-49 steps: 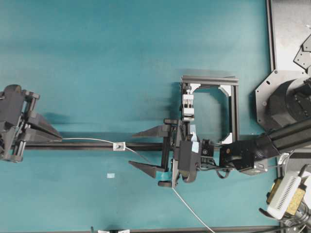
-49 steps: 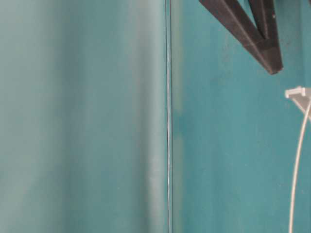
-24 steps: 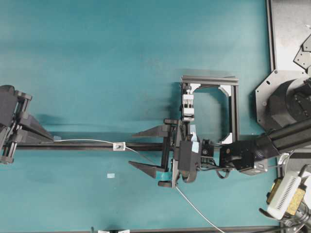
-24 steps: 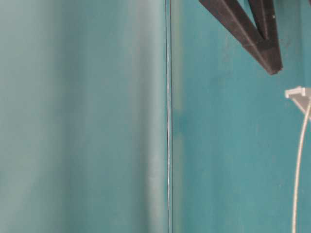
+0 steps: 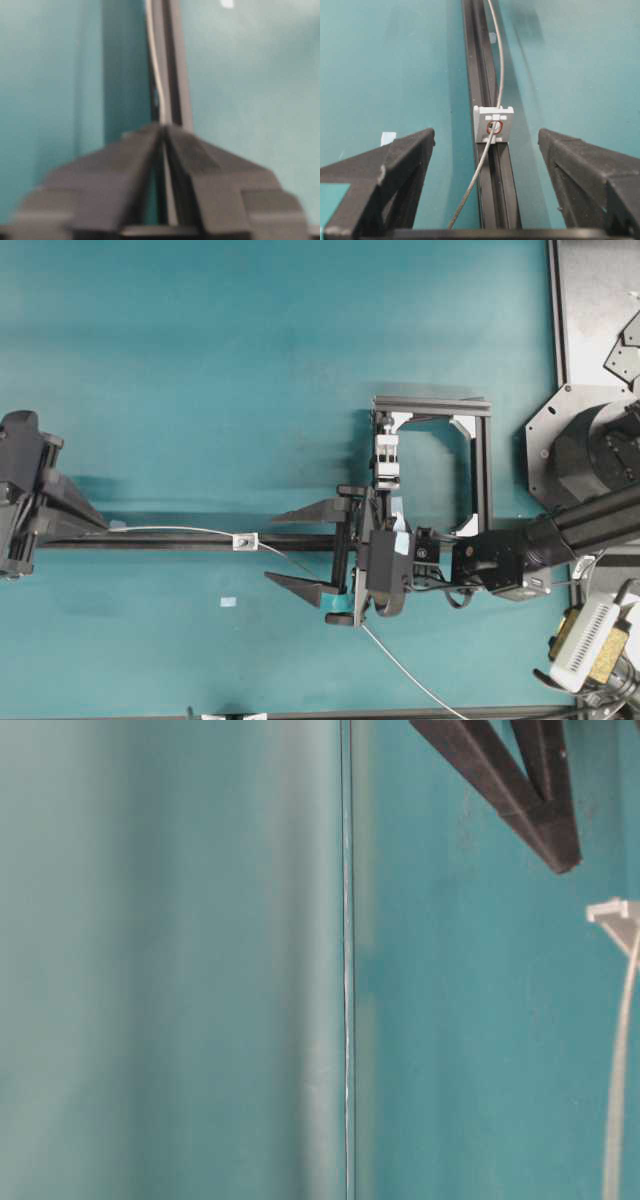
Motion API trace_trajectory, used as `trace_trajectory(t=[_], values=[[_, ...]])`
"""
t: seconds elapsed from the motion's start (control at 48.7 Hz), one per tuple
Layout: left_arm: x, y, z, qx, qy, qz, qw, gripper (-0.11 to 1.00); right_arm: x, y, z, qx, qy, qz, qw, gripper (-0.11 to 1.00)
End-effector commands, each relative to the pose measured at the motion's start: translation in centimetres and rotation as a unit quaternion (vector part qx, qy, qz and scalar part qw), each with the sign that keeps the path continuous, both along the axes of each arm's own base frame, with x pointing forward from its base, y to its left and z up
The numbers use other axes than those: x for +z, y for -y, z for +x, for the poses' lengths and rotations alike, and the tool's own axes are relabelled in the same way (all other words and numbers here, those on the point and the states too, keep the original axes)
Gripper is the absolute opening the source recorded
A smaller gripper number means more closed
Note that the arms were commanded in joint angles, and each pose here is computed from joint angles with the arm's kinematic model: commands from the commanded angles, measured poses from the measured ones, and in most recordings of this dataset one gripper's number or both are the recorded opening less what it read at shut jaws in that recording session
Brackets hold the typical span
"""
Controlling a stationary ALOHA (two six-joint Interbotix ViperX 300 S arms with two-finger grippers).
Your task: Insert the wire into the hole on the right side and pull it with the left arm.
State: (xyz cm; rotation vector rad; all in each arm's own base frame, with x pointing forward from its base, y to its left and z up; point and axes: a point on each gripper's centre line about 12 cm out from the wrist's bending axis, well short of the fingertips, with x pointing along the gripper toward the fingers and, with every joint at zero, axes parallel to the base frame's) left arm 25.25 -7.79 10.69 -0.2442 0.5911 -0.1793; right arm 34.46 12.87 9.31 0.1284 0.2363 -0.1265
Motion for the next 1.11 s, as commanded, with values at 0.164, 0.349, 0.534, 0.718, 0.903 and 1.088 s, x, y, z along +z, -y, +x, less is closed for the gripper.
trace_trajectory(t=[0.164, 0.349, 0.534, 0.718, 0.903, 1.088], values=[[1.0, 0.2, 0.4, 0.002, 0.018, -0.011, 0.9998, 0.29, 1.4, -0.2, 0.3, 0.000, 0.020, 0.011, 0.9997, 0.91], [1.2, 0.2, 0.3, 0.001, 0.021, -0.012, 0.9997, 0.82, 1.4, -0.2, 0.3, 0.000, 0.020, 0.011, 0.9997, 0.91], [1.7, -0.1, 0.3, 0.004, 0.030, -0.011, 0.9995, 0.88, 1.4, -0.1, 0.2, 0.000, 0.019, 0.010, 0.9998, 0.91], [2.3, -1.0, 0.5, 0.018, 0.042, -0.009, 0.9989, 0.88, 1.4, -0.1, 0.2, 0.000, 0.019, 0.009, 0.9998, 0.91], [2.4, -2.2, 0.4, 0.036, 0.046, -0.004, 0.9983, 0.88, 1.5, -0.1, 0.3, 0.000, 0.020, 0.009, 0.9998, 0.91], [2.7, -3.6, -0.3, 0.049, 0.056, 0.016, 0.9971, 0.87, 1.8, 0.1, 0.1, 0.000, 0.021, 0.006, 0.9998, 0.91]])
